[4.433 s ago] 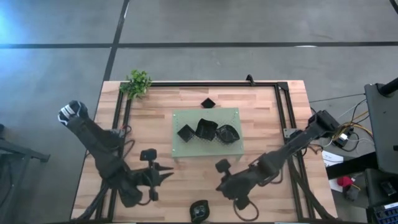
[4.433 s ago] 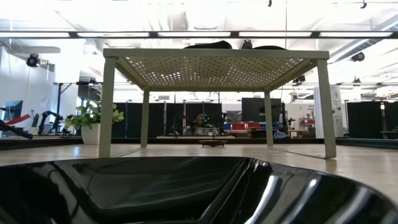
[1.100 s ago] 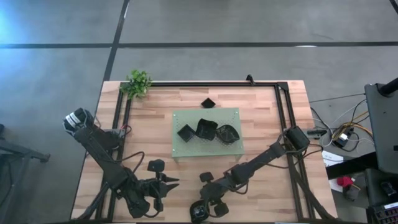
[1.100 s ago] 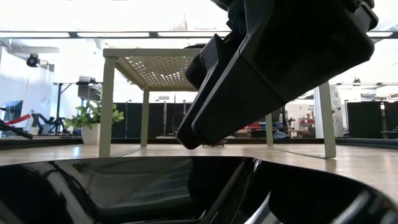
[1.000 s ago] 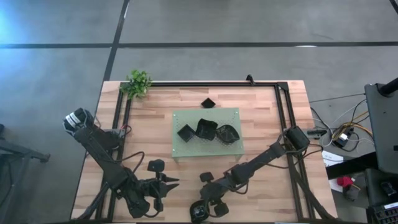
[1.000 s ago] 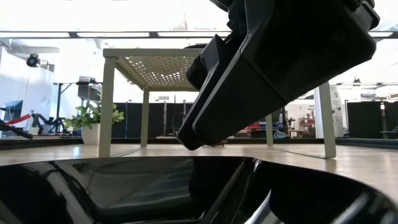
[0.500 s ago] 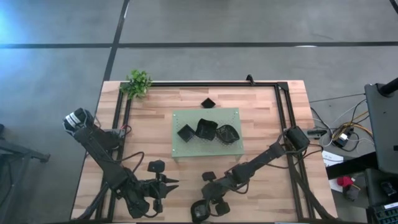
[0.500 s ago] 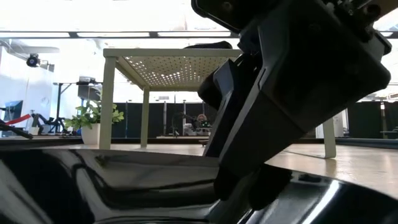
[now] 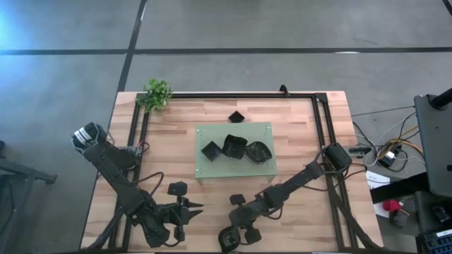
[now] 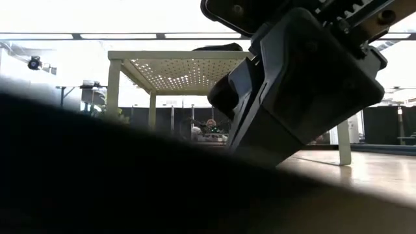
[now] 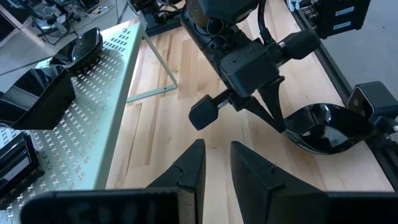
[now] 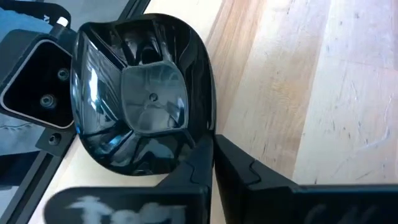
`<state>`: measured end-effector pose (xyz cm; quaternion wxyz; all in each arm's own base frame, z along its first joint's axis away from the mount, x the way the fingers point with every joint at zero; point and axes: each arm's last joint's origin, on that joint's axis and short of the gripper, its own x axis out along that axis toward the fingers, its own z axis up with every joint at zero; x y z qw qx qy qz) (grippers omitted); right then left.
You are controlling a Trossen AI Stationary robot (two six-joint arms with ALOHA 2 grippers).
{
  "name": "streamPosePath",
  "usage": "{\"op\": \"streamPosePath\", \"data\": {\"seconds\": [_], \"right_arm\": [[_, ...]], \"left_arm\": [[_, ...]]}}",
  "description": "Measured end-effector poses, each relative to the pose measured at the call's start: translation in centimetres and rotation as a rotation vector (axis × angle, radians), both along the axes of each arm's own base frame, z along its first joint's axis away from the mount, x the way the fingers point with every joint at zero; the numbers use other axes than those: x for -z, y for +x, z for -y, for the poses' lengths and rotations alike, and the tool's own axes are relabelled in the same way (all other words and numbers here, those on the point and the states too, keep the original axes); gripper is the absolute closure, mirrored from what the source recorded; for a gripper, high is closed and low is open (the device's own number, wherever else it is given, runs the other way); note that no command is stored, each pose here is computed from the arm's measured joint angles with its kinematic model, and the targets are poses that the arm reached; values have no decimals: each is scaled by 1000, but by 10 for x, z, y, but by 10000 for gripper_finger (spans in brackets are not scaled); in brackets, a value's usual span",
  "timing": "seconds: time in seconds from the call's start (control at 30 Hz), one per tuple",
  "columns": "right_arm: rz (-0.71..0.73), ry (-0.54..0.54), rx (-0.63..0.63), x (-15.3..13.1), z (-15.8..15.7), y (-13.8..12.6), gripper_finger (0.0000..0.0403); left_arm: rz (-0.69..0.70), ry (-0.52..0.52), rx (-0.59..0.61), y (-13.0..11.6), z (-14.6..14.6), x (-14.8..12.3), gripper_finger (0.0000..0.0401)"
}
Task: Pick & Place Mini shaped plates
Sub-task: Stack the leaf shaped plate on top of the leaf shaped plates on the shelf
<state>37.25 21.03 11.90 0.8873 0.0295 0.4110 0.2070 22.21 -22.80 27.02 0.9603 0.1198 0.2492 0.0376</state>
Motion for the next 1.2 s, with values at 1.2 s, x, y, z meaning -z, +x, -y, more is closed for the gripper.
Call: {"op": "streamPosePath", "data": {"seconds": [1.2], "right_arm": [[215, -130, 707, -205, 82, -99, 395]], "left_arm": [[8, 4, 7, 0, 1, -1, 330]]}}
